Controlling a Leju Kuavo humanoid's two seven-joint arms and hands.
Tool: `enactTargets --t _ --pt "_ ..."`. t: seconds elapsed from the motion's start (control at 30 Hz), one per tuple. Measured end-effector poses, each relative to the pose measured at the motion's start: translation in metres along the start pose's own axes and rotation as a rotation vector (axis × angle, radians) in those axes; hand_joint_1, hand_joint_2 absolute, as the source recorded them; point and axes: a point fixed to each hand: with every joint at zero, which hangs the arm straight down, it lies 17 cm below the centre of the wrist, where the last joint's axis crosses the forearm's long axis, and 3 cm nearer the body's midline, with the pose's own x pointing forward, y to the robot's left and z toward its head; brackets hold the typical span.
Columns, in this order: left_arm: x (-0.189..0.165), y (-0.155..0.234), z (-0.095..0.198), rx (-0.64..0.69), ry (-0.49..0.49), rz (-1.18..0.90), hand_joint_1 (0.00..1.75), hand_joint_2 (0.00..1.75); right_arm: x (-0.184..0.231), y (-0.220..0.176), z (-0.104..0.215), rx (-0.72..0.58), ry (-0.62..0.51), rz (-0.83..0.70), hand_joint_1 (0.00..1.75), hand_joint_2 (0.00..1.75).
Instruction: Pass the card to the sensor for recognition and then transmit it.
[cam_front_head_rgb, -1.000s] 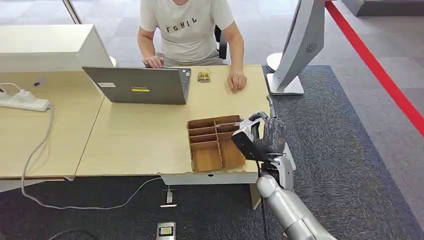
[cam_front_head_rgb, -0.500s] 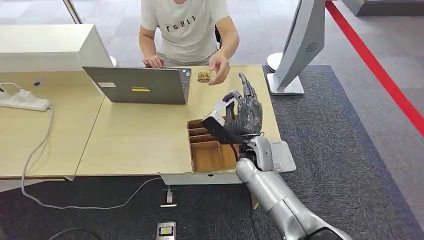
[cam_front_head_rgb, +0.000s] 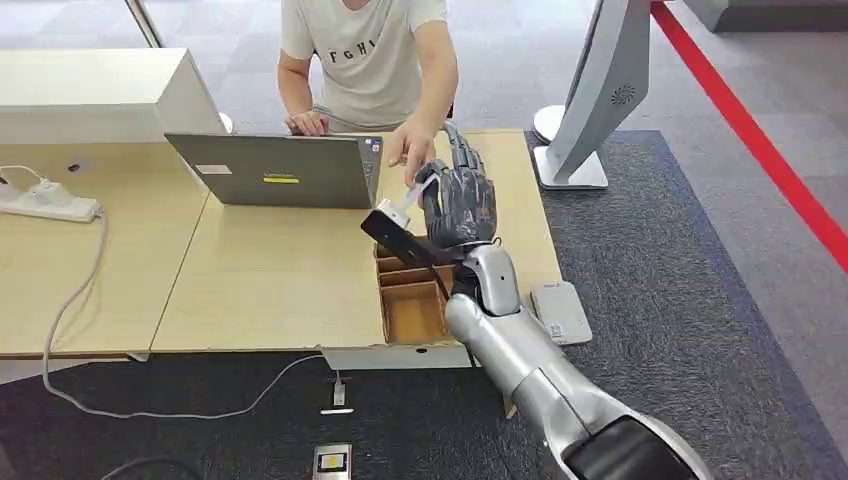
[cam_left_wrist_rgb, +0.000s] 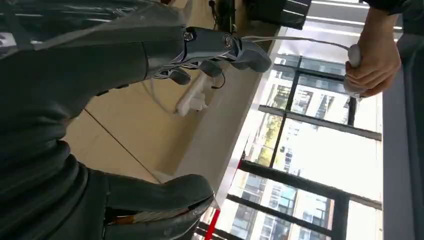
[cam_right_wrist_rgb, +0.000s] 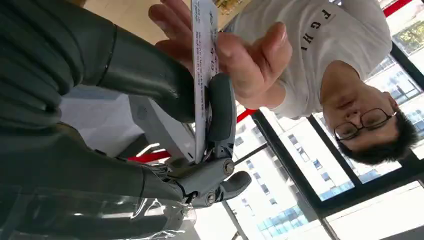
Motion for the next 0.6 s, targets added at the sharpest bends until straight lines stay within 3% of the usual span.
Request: enactTargets --t 0.43,0.47,0.6 --pt "-0.002 0.008 0.002 0.049 -0.001 -0.069 0.02 1.75 -0.005 0.011 -0.006 0.035 0.028 0.084 1.75 1.75" --pt "-0.002 0.007 0.003 0.049 -0.004 -0.075 0.02 1.75 -0.006 0.012 -0.006 0.037 0.027 0.088 0.07 1.75" --pt "-0.002 0.004 0.006 0.050 -0.003 -0.085 0.02 1.75 -0.005 0.016 -0.005 0.051 0.024 0.102 0.00 1.75"
